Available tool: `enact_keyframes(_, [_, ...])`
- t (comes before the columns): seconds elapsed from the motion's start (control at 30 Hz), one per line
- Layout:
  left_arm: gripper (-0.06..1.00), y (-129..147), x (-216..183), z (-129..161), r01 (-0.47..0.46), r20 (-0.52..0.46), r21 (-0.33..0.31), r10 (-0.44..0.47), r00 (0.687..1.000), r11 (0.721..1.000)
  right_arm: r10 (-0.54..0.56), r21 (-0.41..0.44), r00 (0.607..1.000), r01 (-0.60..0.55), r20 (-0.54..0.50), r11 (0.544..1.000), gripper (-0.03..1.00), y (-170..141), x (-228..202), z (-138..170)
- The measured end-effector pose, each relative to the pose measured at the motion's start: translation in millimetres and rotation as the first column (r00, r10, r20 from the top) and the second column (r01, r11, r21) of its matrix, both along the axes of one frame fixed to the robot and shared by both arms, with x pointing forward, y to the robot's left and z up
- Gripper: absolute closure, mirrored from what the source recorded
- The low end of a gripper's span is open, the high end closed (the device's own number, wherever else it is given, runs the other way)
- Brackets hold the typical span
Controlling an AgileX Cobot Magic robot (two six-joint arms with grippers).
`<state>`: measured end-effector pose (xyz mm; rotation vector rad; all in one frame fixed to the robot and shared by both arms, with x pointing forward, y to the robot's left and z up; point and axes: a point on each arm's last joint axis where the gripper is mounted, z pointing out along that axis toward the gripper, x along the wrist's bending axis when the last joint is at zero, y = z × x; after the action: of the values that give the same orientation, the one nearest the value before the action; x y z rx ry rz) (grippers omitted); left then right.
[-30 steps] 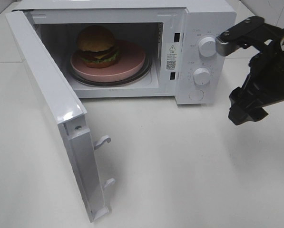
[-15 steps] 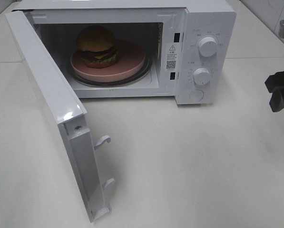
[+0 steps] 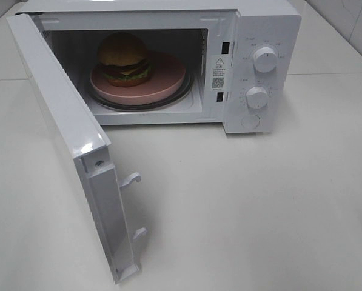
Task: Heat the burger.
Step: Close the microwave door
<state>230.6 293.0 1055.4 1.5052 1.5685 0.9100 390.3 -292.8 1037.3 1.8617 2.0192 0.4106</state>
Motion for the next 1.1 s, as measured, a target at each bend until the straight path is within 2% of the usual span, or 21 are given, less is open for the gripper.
enact_keyframes(0.07, [-0.04, 0, 0, 0, 0.000, 0.000, 0.000, 0.000, 1.000, 1.000, 0.001, 0.004, 1.000, -0.001, 0.024, 1.000, 0.20, 0, -7, 2])
enact_keyframes(0.13, [-0.04, 0, 0, 0, 0.000, 0.000, 0.000, 0.000, 1.000, 1.000, 0.003, 0.018, 0.994, -0.005, 0.109, 1.000, 0.20, -2, -32, 9])
enact_keyframes(0.17, [-0.04, 0, 0, 0, 0.000, 0.000, 0.000, 0.000, 1.000, 1.000, 0.003, 0.018, 0.994, -0.005, 0.109, 1.000, 0.20, -2, -32, 9])
enact_keyframes(0.23, [-0.04, 0, 0, 0, 0.000, 0.000, 0.000, 0.000, 1.000, 1.000, -0.002, 0.030, 0.984, -0.004, 0.178, 1.000, 0.20, -4, -62, 10])
enact_keyframes(0.33, [-0.04, 0, 0, 0, 0.000, 0.000, 0.000, 0.000, 1.000, 1.000, -0.002, 0.030, 0.982, -0.004, 0.188, 1.000, 0.20, -4, -68, 9])
enact_keyframes(0.43, [-0.04, 0, 0, 0, 0.000, 0.000, 0.000, 0.000, 1.000, 1.000, -0.005, 0.034, 0.969, -0.003, 0.245, 0.999, 0.20, -6, -89, 10])
enact_keyframes(0.5, [-0.04, 0, 0, 0, 0.000, 0.000, 0.000, 0.000, 1.000, 1.000, -0.009, 0.042, 0.938, -0.007, 0.347, 0.999, 0.20, -7, -109, 14])
enact_keyframes(0.53, [-0.04, 0, 0, 0, 0.000, 0.000, 0.000, 0.000, 1.000, 1.000, -0.009, 0.042, 0.938, -0.007, 0.347, 0.999, 0.20, -7, -109, 14])
enact_keyframes(0.6, [-0.04, 0, 0, 0, 0.000, 0.000, 0.000, 0.000, 1.000, 1.000, -0.011, 0.049, 0.904, -0.011, 0.427, 0.999, 0.20, -8, -122, 17])
enact_keyframes(0.8, [-0.04, 0, 0, 0, 0.000, 0.000, 0.000, 0.000, 1.000, 1.000, -0.015, 0.055, 0.864, -0.014, 0.503, 0.998, 0.20, -10, -139, 16])
enact_keyframes(1.1, [-0.04, 0, 0, 0, 0.000, 0.000, 0.000, 0.000, 1.000, 1.000, -0.018, 0.058, 0.838, -0.017, 0.546, 0.998, 0.20, -11, -148, 16])
